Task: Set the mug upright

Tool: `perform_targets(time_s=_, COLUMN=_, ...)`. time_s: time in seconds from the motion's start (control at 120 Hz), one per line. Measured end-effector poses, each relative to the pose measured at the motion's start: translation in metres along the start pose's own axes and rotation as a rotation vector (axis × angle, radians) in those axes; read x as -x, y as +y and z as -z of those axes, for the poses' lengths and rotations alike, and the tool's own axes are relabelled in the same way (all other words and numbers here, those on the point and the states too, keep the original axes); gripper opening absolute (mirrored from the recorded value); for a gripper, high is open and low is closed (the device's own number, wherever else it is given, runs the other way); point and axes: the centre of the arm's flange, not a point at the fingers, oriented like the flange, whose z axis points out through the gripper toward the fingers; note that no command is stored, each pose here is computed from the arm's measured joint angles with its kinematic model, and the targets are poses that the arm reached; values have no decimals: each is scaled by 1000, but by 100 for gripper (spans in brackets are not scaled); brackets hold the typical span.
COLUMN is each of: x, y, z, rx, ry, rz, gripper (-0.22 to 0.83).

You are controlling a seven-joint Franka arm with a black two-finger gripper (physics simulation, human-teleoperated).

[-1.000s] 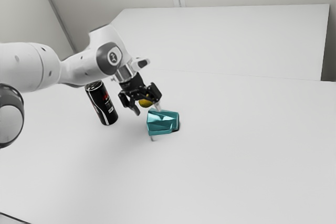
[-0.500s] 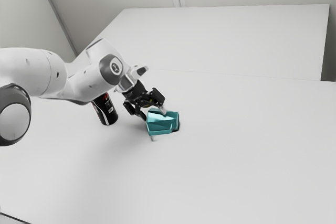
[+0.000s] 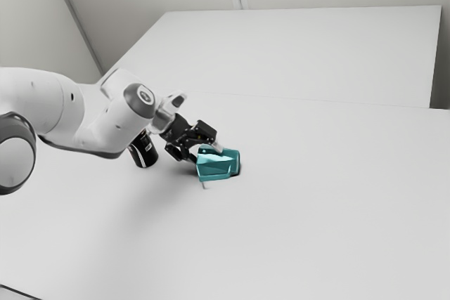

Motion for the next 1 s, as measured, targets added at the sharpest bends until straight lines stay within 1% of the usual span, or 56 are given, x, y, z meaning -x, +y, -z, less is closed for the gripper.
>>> perform_targets(time_s=0.517, x=5, y=-15, z=-8, rx=104, ry=81, rz=-82, gripper=60)
perform_targets(time_s=0.7, x=8, y=-18, z=-10, rx=147, ry=109, rz=-108, gripper=50)
perform_targets(time_s=1.0, x=8, y=-13, z=-10, rx=189, ry=146, rz=-175, gripper=24)
